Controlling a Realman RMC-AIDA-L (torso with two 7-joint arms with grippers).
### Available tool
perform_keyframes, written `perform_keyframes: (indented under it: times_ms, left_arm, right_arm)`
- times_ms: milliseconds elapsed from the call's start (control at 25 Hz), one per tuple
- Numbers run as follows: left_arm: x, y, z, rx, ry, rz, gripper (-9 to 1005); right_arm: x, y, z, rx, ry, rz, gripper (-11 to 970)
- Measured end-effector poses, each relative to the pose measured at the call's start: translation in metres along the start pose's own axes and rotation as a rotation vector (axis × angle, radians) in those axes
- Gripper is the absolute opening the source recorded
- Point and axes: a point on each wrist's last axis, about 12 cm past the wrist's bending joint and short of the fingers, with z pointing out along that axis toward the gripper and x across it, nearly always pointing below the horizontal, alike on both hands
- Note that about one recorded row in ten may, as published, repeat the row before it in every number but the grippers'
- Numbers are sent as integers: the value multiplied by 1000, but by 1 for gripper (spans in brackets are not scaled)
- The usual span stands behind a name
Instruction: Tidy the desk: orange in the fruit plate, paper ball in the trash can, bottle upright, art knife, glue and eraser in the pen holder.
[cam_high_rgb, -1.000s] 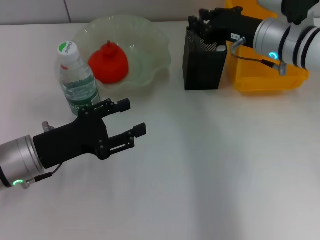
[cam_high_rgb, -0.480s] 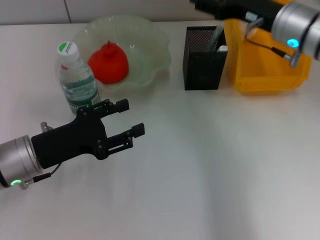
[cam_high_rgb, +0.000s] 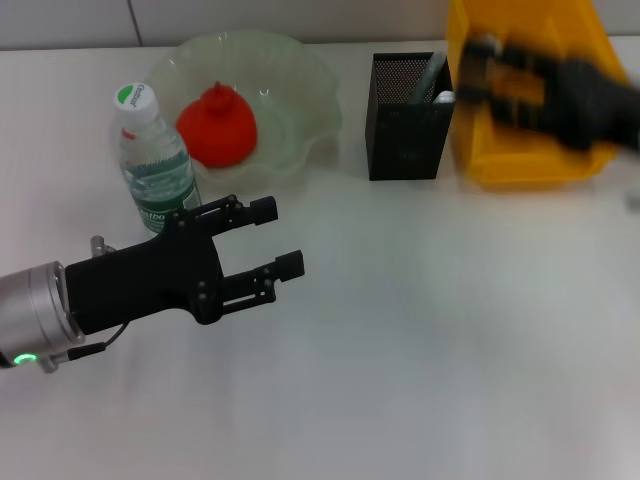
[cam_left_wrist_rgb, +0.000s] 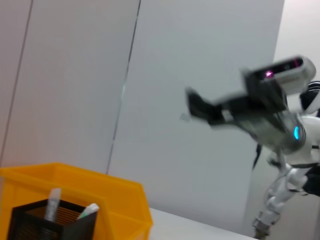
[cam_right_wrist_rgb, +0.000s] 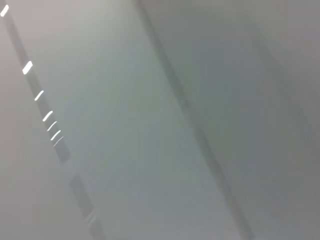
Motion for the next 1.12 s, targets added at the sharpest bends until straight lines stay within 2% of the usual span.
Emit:
perform_keyframes:
  times_ms: [80,120,280,400,480,680,1120]
  left_arm:
    - [-8,3,-1,45,16,-29,722]
    - [-9,3,-2,57,25,-39,722]
    - [-9,2,-3,96,64,-64,722]
    - [-7,0,-2,116,88,-80,725]
    - [-3,-2,-1,152,148,-93,727]
    - [-2,-2,-1,166,176,-87,731]
    - [-2,-2,-3,169,186,-68,732]
  right_arm:
    - [20,9,-9,-65,134,8,760]
    - [20,9,-9,-65,134,8,760]
    - [54,14,-13,-106,312,17,760]
    - [63,13,-13,-103,351,7,760]
    - [73,11,-17,-70,360,-44,759]
    - [82,10,-18,-44,359,-76,759]
    - [86,11,-18,-46,348,-79,758]
